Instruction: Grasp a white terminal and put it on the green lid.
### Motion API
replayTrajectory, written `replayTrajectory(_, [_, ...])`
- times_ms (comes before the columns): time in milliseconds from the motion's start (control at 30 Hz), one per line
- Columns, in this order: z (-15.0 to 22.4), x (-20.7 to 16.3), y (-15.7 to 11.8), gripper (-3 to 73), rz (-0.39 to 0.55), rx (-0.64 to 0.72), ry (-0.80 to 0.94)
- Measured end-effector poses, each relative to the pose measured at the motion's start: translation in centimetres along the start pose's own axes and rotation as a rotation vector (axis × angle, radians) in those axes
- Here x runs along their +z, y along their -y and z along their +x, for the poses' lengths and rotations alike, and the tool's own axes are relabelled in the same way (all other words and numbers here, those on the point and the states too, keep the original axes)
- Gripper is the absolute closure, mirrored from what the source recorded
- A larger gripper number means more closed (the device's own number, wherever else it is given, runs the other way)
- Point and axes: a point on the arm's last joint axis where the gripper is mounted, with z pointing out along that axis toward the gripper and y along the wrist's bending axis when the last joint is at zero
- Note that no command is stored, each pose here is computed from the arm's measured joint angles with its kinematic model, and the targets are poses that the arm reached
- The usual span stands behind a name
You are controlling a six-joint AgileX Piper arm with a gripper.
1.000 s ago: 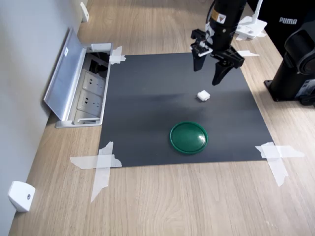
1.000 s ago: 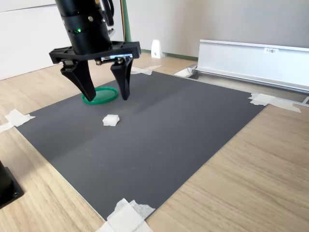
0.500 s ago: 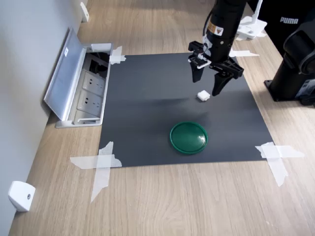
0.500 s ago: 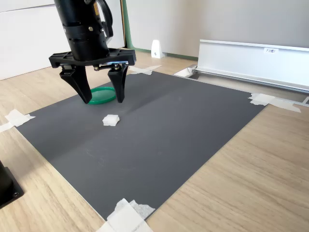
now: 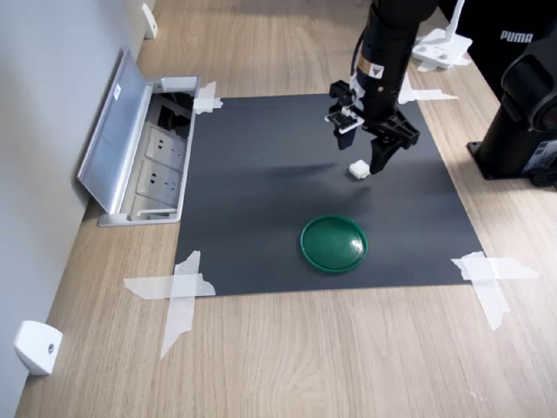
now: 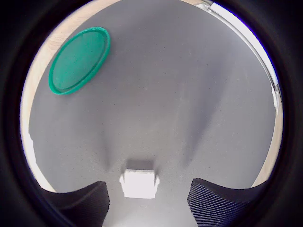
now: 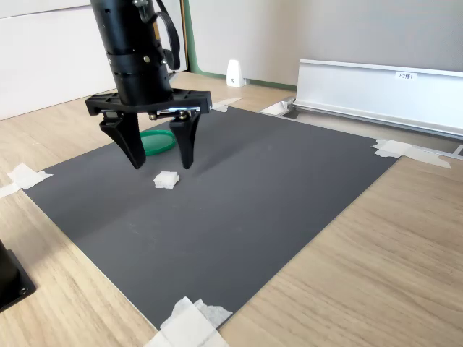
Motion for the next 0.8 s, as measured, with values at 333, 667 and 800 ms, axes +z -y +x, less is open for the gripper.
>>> replayTrajectory(333, [-0.2,0.9,0.0,0.6,-0.017,-0.010,-0.015])
replayTrajectory(667, [0.1,1.4,-0.3,0.6,-0.019,-0.058,-0.016])
replayTrajectory(800, [0.1,1.5,-0.3,0.7,-0.016,-0.076,-0.012])
